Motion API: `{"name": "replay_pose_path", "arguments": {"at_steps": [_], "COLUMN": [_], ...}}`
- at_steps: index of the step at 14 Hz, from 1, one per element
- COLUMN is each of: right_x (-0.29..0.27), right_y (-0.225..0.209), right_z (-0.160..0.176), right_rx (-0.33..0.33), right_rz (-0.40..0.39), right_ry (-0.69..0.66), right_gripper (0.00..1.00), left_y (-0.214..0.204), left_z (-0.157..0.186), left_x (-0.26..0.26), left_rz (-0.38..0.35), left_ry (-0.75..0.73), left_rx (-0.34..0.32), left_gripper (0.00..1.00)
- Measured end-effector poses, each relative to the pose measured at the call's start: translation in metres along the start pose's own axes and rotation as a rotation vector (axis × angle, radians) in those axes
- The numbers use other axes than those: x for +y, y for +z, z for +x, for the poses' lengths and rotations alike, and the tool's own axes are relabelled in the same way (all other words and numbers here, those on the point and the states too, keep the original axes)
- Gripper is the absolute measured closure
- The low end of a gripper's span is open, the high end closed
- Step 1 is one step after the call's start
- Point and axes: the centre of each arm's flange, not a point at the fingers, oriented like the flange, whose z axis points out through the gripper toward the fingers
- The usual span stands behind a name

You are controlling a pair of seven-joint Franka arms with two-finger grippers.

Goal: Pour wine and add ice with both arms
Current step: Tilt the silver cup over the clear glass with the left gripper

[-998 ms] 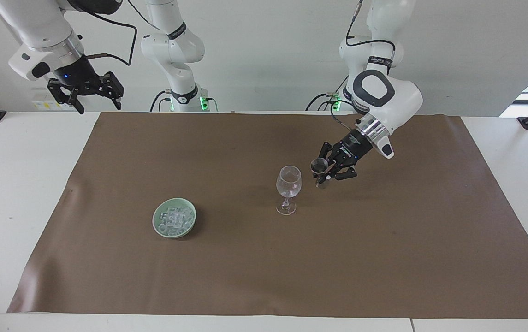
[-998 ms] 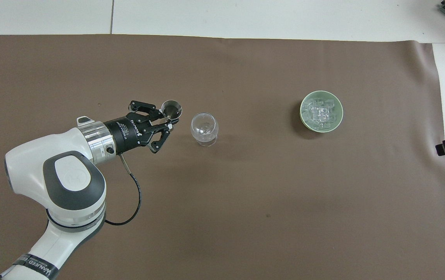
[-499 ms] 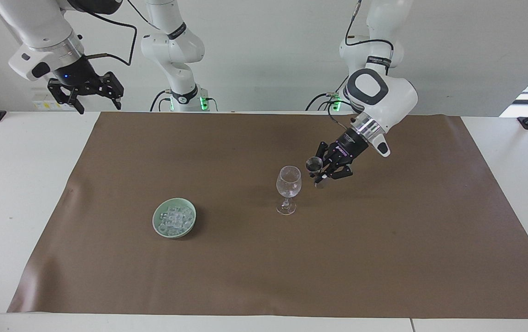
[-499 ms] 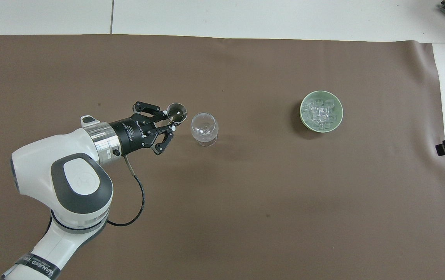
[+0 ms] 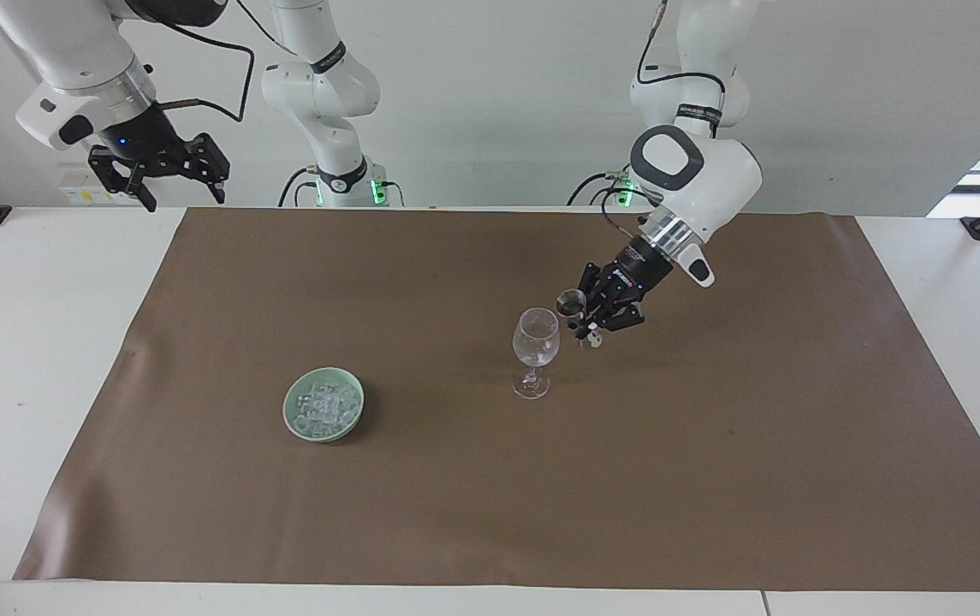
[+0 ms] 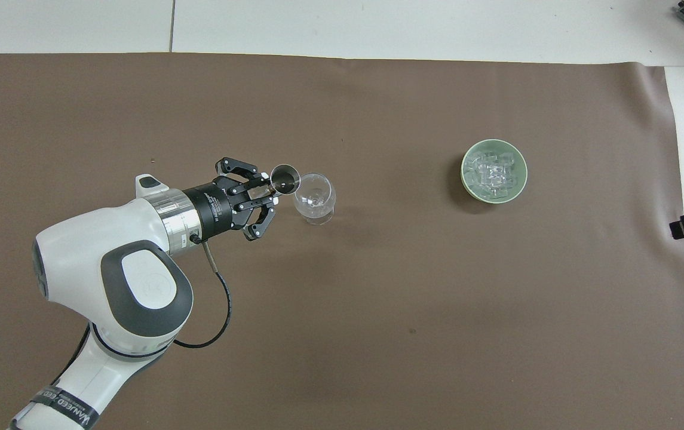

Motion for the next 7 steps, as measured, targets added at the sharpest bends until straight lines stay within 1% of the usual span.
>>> {"name": "replay_pose_path", "arguments": {"at_steps": [7], "right_x": [0.0], "right_y": [0.0], "right_z": [0.0], "right_rx": [0.0], "right_rz": [0.0], "right_ry": [0.0], "right_gripper": [0.0], "left_y": [0.0032], "left_z": [-0.0042], "left_x": [0.0072], "left_rz": [-0.01], "left_ry": [0.067], "left_rx": [0.034], "left_gripper": [0.78]}}
